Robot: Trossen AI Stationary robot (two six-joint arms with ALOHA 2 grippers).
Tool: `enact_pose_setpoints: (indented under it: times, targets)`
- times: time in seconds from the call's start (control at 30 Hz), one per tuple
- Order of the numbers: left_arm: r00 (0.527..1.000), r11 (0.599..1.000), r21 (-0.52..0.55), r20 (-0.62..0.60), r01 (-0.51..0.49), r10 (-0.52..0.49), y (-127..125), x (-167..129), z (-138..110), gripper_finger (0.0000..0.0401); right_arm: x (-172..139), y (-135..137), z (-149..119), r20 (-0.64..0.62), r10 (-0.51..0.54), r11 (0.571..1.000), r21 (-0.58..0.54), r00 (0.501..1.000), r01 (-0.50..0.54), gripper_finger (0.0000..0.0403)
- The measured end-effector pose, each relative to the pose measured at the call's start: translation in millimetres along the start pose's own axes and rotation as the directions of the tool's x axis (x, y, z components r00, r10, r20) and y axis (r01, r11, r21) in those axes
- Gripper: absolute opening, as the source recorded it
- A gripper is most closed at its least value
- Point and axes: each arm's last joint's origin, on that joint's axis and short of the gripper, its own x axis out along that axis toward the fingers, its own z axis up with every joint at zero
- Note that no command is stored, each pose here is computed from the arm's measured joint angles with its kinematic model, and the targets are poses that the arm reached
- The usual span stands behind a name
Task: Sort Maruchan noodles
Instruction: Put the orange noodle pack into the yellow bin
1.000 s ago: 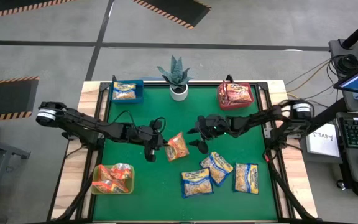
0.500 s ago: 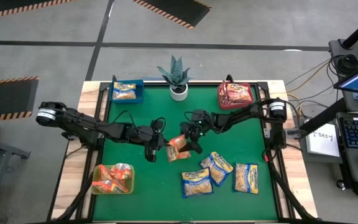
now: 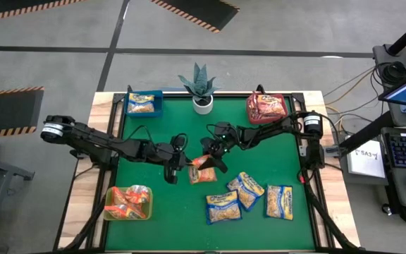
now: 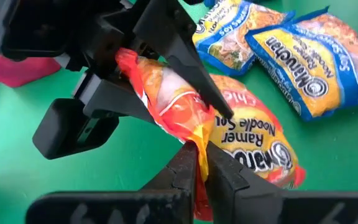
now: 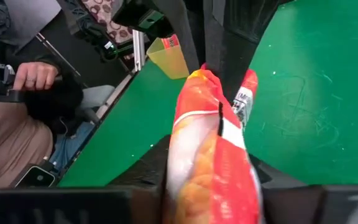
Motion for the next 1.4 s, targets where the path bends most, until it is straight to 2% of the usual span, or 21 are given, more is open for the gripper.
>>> enact_pose_setpoints:
  times: [0.13, 0.27, 0.43, 0.5, 0.63, 0.83, 0.93, 1.03, 1.17, 1.4]
  targets:
    - [1.000, 1.000, -0.020, 0.019, -0.005, 0.006, 1.1, -3.6, 2.9, 0.0039, 0.1, 0.4, 0.3, 0.002, 0.003, 1.000, -0.002, 1.000, -0.003, 0.0057]
    - [0.999, 1.000, -0.023, 0.047, -0.012, 0.013, 3.8, -16.2, 8.4, 0.0090, 0.0, 0.8, 1.3, 0.006, 0.004, 1.000, 0.012, 1.000, -0.005, 0.0043]
    - [0.995, 0.999, -0.028, 0.098, -0.019, 0.021, 9.3, -53.3, 17.7, 0.0145, 0.4, 3.8, 4.1, 0.018, 0.001, 1.000, 0.030, 1.000, -0.002, 0.0044]
    - [0.987, 0.998, -0.058, 0.155, -0.025, 0.033, 12.5, -71.7, 23.1, 0.0157, 3.0, 7.4, 6.9, 0.037, -0.040, 0.999, 0.018, 0.999, 0.040, 0.0043]
    - [0.956, 0.991, -0.130, 0.286, -0.035, 0.071, 18.8, -106.2, 32.3, 0.0163, 15.7, 17.9, 21.0, 0.080, -0.083, 0.994, -0.067, 0.993, 0.089, 0.0040]
    - [0.899, 0.974, -0.227, 0.422, -0.023, 0.119, 24.6, -145.9, 36.2, 0.0164, 36.9, 42.4, 54.8, 0.135, -0.031, 0.968, -0.242, 0.990, 0.063, 0.0039]
    - [0.877, 0.963, -0.271, 0.458, -0.014, 0.142, 25.2, -157.1, 32.3, 0.0164, 44.0, 54.3, 73.1, 0.164, 0.004, 0.946, -0.320, 0.987, 0.049, 0.0039]
    - [0.856, 0.948, -0.316, 0.477, -0.047, 0.202, 25.7, -163.5, 26.7, 0.0164, 49.3, 65.4, 88.1, 0.187, 0.034, 0.922, -0.384, 0.982, 0.042, 0.0039]
    - [0.827, 0.920, -0.377, 0.481, -0.105, 0.291, 28.8, -173.1, 23.3, 0.0164, 57.0, 81.8, 100.1, 0.210, 0.074, 0.864, -0.502, 0.975, 0.043, 0.0039]
    - [0.781, 0.908, -0.412, 0.541, -0.078, 0.312, 31.4, -191.8, 23.2, 0.0164, 71.7, 101.7, 109.2, 0.281, 0.032, 0.755, -0.635, 0.959, 0.161, 0.0038]
